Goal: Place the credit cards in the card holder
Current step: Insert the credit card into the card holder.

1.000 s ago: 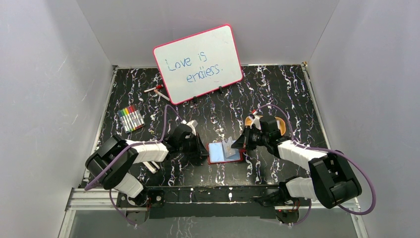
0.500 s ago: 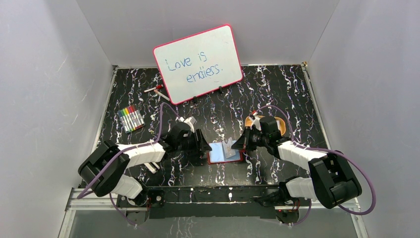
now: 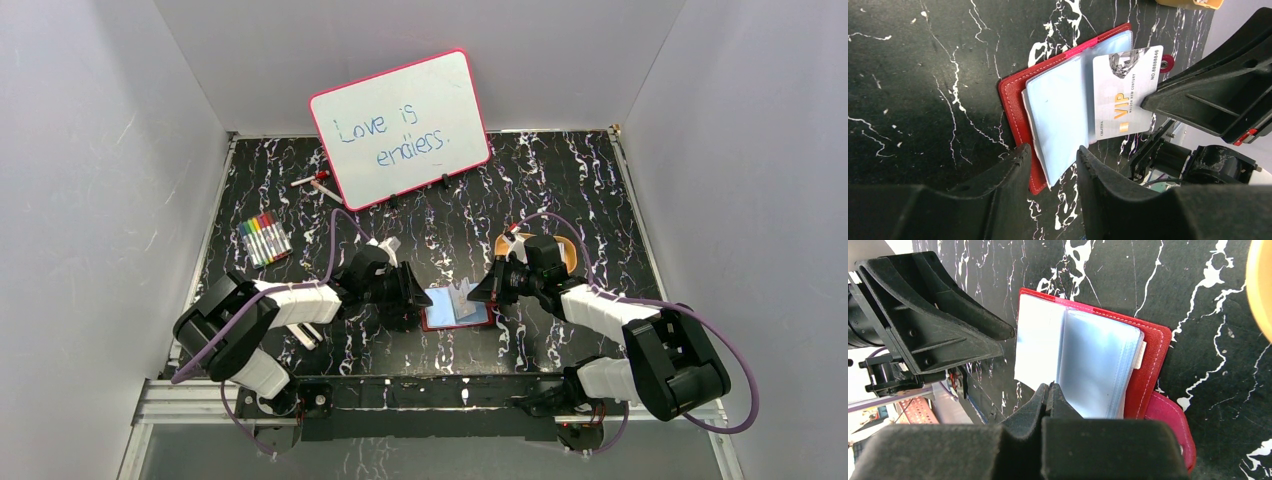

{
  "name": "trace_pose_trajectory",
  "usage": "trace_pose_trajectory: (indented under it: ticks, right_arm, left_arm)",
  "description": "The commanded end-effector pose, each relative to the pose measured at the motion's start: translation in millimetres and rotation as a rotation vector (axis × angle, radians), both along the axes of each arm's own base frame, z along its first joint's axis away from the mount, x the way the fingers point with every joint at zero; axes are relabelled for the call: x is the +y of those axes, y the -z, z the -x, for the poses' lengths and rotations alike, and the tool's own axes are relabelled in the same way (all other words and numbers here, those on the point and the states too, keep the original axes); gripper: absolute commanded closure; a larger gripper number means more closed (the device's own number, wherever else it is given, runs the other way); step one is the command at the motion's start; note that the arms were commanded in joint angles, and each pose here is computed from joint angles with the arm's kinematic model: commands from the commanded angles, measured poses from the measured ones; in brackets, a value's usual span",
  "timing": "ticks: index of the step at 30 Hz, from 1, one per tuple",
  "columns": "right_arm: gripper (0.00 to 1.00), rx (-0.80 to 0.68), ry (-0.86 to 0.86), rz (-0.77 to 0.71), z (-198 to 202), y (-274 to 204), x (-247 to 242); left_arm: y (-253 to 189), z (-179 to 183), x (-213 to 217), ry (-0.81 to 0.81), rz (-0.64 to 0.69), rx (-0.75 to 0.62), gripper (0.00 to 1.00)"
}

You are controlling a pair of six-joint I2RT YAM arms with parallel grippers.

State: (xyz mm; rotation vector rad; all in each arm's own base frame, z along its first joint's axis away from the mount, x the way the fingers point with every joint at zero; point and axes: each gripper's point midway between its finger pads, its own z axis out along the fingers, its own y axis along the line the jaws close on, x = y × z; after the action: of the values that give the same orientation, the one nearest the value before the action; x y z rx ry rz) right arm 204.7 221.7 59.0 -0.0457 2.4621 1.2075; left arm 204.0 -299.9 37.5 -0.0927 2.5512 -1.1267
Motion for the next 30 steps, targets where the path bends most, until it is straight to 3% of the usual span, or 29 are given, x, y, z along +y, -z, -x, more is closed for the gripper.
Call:
trace_pose_trajectory:
  ticks: [1,5,13,26,30]
  right_arm:
    - [1.0,-0.052,-0.007,-0.019,-3.6,-6.9,2.4]
    - [1.0,-0.061,-0.005,-0.021,-4.5,-9.7,2.4]
    - [1.0,-0.062,-0.005,-0.018,-5.6,-9.2,2.4]
    - [1.0,-0.053,-0.008,-0.014,-4.1,-4.6,2.1]
    - [1.0,-0.045,-0.007,-0.009,-2.6,-0.9,1.3]
  left_arm:
    - [-12.7,-1.0,-6.7,0.013,0.041,-0.015,0.64]
    - [-18.4,-0.5,0.5,-0.005,0.022,-0.036,0.58]
    - [-14.9,3.3,-8.4,0.026,0.064,-0.006,0.58]
    - [7.5,5.2,-6.6,0.031,0.009,0.043,0.64]
    - [13.6,5.6,-6.1,0.031,0.001,0.056,0.7]
